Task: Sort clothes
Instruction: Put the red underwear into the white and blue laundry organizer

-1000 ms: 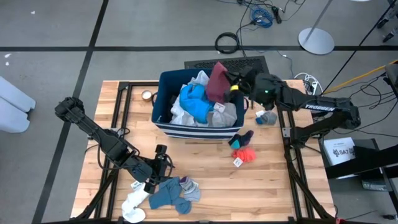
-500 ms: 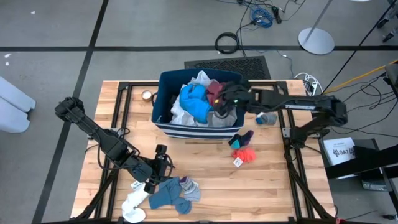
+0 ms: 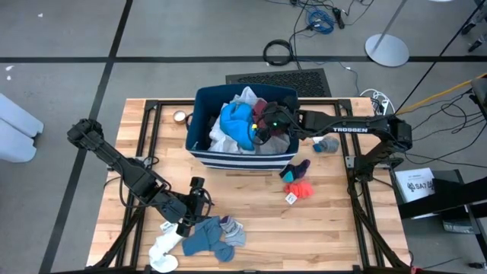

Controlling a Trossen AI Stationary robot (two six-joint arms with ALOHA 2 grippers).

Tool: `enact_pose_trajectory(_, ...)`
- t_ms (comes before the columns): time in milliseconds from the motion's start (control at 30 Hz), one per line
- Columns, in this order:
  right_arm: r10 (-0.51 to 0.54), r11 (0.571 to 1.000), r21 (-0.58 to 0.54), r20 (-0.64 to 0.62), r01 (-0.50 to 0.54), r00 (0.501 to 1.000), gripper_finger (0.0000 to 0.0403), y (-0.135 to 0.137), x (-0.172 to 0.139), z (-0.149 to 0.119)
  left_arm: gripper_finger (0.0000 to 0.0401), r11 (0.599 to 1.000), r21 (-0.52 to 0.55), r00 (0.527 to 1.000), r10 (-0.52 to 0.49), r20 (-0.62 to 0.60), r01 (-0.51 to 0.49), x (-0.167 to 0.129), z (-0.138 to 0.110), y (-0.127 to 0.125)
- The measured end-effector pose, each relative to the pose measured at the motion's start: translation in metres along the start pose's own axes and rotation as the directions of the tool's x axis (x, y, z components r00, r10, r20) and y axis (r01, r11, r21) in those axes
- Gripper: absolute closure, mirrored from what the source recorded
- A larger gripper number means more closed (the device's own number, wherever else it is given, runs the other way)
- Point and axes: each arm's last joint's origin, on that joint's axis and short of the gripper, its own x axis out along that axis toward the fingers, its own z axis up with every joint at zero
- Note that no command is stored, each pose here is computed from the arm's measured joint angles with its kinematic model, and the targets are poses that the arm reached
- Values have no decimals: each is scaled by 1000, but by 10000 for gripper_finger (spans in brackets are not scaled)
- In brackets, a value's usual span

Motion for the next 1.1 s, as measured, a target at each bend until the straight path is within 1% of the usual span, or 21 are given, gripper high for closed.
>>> enact_pose_trajectory(133,21,999,-32,28,-20,999,380,4,-3,2,201,1000,0,1000,0,0,0,0,0,0)
enact_pose_trajectory(300,21,999,-50,36,-20,999,344,6,-4,2,201,1000,0,1000,0,0,0,0,0,0)
enact_pose_trajectory(400,7,998,-60,49,-4,999,322,2,-9,4,201,1000,0,1000,0,0,0,0,0,0)
enact_pose_trajectory(500,-32,998,-53,80,36,996,303,-3,-16,8,201,1000,1,1000,0,-1,0,0,0,0)
enact_pose_trajectory(600,-57,998,-30,116,61,992,285,-9,-26,12,201,1000,1,1000,1,-1,-1,0,0,0)
enact_pose_trajectory(767,-44,999,18,183,42,982,263,-21,-49,20,201,1000,1,1000,1,-3,-1,0,0,0)
enact_pose_trajectory(933,-14,997,74,281,-7,960,248,-31,-79,28,201,1000,1,1000,1,-2,-1,0,0,0)
enact_pose_trajectory(1100,24,992,105,361,-66,932,245,-37,-106,31,201,1000,1,1000,0,0,0,0,0,0)
